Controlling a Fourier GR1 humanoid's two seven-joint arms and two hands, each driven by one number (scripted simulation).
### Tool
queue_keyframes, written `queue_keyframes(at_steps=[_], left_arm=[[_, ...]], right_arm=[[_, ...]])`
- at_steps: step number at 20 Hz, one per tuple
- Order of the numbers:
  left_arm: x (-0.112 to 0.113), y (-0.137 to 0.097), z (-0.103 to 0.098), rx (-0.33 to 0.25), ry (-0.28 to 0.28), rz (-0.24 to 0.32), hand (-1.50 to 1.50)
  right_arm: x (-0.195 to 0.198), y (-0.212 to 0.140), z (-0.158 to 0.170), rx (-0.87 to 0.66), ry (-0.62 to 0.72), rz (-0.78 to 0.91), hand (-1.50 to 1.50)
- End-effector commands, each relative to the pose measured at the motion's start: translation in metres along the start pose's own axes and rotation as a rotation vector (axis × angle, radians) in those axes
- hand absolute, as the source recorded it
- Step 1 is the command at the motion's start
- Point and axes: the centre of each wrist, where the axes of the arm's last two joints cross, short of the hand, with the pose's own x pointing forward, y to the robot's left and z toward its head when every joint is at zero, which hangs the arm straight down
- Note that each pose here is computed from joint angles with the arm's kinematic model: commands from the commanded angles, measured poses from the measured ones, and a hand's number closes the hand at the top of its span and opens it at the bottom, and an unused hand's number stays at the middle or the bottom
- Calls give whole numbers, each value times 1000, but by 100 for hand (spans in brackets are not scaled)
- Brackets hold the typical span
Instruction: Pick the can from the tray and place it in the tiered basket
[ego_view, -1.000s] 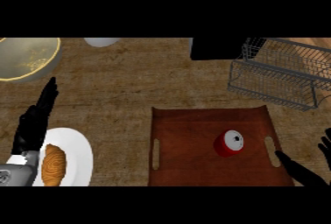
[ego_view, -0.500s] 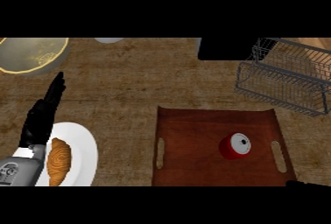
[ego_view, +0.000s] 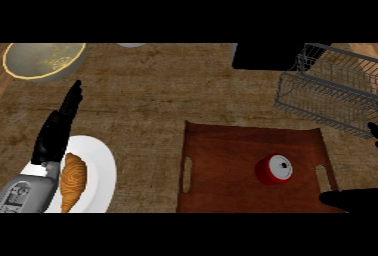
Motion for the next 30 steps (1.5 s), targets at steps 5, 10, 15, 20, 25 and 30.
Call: queue_keyframes(at_steps=[5,10,15,20,25,30], left_arm=[[-4,3,5,-9,3,-11,0],[-11,5,8,4,11,-7,0],[1,1,-4,16,27,11,0],[-12,15,14,15,17,-8,0],[-13,3,7,22,32,-1,0],[-14,15,3,19,27,5,0]], right_arm=[[22,24,-3,78,216,57,-150],[18,50,-10,93,230,86,-150],[24,68,-17,87,211,126,-150],[14,77,-19,50,224,217,-150],[23,81,-24,28,197,245,-150],[17,90,-26,43,211,258,-150]])
